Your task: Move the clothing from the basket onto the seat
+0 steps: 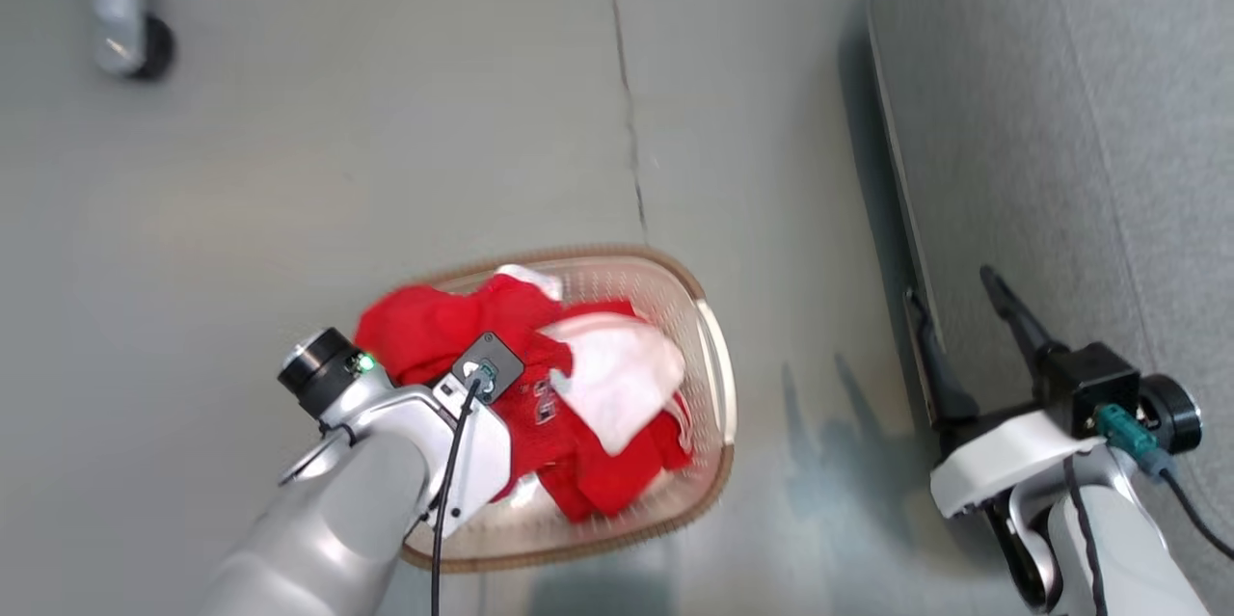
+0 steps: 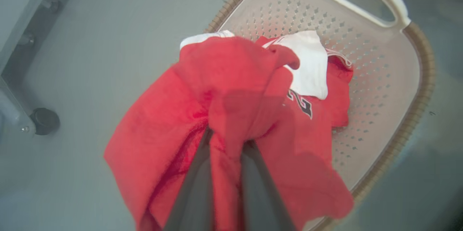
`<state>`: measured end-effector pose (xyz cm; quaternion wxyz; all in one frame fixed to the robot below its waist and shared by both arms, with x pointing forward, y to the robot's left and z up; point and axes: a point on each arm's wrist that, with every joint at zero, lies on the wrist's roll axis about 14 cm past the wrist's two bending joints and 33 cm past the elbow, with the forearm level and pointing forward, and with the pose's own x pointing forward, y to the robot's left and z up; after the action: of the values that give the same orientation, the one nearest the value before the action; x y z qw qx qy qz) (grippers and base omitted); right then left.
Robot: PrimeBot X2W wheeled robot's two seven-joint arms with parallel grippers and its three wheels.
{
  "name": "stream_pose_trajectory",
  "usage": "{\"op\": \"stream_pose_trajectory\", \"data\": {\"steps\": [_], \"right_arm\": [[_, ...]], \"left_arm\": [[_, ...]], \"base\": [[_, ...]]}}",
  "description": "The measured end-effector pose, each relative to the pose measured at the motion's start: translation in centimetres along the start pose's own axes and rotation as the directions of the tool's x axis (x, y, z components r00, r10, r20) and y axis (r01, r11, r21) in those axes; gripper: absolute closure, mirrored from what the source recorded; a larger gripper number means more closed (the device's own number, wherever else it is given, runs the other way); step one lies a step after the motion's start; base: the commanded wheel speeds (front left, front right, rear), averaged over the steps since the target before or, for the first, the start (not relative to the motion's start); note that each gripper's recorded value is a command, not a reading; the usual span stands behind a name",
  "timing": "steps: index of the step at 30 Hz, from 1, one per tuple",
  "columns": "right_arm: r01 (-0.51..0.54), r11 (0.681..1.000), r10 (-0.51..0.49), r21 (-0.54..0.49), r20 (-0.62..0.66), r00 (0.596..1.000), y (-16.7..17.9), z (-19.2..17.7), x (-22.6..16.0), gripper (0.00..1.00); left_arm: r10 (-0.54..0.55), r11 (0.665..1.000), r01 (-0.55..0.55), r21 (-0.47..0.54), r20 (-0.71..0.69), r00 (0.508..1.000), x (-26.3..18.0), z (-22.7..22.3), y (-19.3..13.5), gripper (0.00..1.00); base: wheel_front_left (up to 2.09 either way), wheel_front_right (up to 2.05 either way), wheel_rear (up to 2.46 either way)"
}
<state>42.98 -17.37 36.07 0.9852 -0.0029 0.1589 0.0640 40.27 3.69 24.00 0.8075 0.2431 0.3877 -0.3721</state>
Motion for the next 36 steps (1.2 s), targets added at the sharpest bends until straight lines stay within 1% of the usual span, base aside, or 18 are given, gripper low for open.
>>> {"op": "stream_pose_trajectory", "data": {"steps": [1,4,6,10,12,14,15,16,17,18,19,22,26,28,33,36], "right_arm": [[-0.021,1.0,0.022,-0.01,0.021,1.0,0.6,1.0,-0.5,0.0],[-0.041,0.999,0.043,-0.022,0.056,0.997,1.3,2.4,-1.4,0.0],[-0.047,0.999,0.049,-0.025,0.082,0.995,1.6,3.3,-2.1,0.0],[-0.051,0.998,0.055,-0.028,0.132,0.99,2.0,5.1,-3.4,0.0],[-0.055,0.998,0.059,-0.029,0.15,0.987,2.3,5.6,-4.1,0.0],[-0.061,0.998,0.065,-0.031,0.162,0.985,2.7,5.9,-5.0,0.0],[-0.063,0.998,0.067,-0.031,0.168,0.984,2.8,6.0,-5.4,0.0],[-0.063,0.998,0.067,-0.031,0.168,0.984,2.8,6.0,-5.4,0.0],[-0.062,0.998,0.066,-0.03,0.176,0.982,2.9,6.2,-5.8,0.0],[-0.062,0.998,0.066,-0.03,0.183,0.981,3.0,6.4,-6.2,0.0],[-0.061,0.998,0.066,-0.031,0.191,0.979,3.0,6.6,-6.6,0.0],[-0.066,0.997,0.072,-0.034,0.213,0.974,3.3,7.1,-7.5,0.0],[-0.063,0.998,0.063,-0.01,0.244,0.968,3.3,7.8,-8.3,0.0],[-0.071,0.997,0.071,-0.009,0.25,0.966,3.7,7.9,-8.5,0.0],[-0.089,0.996,0.09,-0.015,0.251,0.964,4.4,7.9,-8.8,0.0],[-0.083,0.996,0.084,-0.014,0.255,0.963,4.2,8.0,-8.9,0.0]], "left_arm": [[0.044,0.999,-0.043,-0.027,0.062,0.997,-1.4,1.4,0.6,1.0],[0.106,0.993,-0.096,-0.072,0.158,0.982,-3.6,3.7,1.4,1.0],[0.152,0.985,-0.13,-0.111,0.225,0.962,-5.1,5.1,1.8,1.0],[0.252,0.963,-0.194,-0.188,0.37,0.894,-8.4,8.7,3.3,1.0],[0.313,0.943,-0.225,-0.245,0.427,0.848,-10.2,10.4,4.2,1.0],[0.365,0.92,-0.241,-0.309,0.457,0.811,-11.8,11.1,4.8,1.0],[0.387,0.913,-0.257,-0.318,0.469,0.794,-12.5,11.5,5.0,1.0],[0.387,0.913,-0.257,-0.318,0.469,0.794,-12.5,11.5,5.0,1.0],[0.405,0.906,-0.27,-0.326,0.486,0.774,-13.3,12.1,5.2,1.0],[0.426,0.897,-0.279,-0.342,0.511,0.746,-14.3,13.0,5.5,1.0],[0.45,0.888,-0.289,-0.357,0.547,0.706,-15.6,14.4,6.0,1.0],[0.513,0.858,-0.309,-0.41,0.651,0.56,-20.1,18.3,7.4,1.0],[0.589,0.808,-0.307,-0.503,0.711,0.385,-25.5,20.4,8.8,1.0],[0.607,0.793,-0.294,-0.534,0.735,0.301,-27.9,21.4,9.1,1.0],[0.587,0.792,-0.279,-0.543,0.803,0.105,-33.5,24.1,8.3,1.0],[0.558,0.803,-0.264,-0.534,0.829,0.021,-36.0,25.2,7.3,1.0]], "base": [[0.0,0.0,0.0],[0.0,0.0,0.0],[0.0,0.0,0.0],[0.0,0.0,0.0],[0.0,0.0,0.0],[0.0,0.0,0.0],[0.0,0.0,0.0],[0.0,0.0,0.0],[0.0,0.0,0.0],[0.0,0.0,0.0],[0.0,0.0,0.0],[0.0,0.0,0.0],[0.0,0.0,0.0],[0.0,0.0,0.0],[0.0,0.0,0.0],[0.0,0.0,0.0]]}}
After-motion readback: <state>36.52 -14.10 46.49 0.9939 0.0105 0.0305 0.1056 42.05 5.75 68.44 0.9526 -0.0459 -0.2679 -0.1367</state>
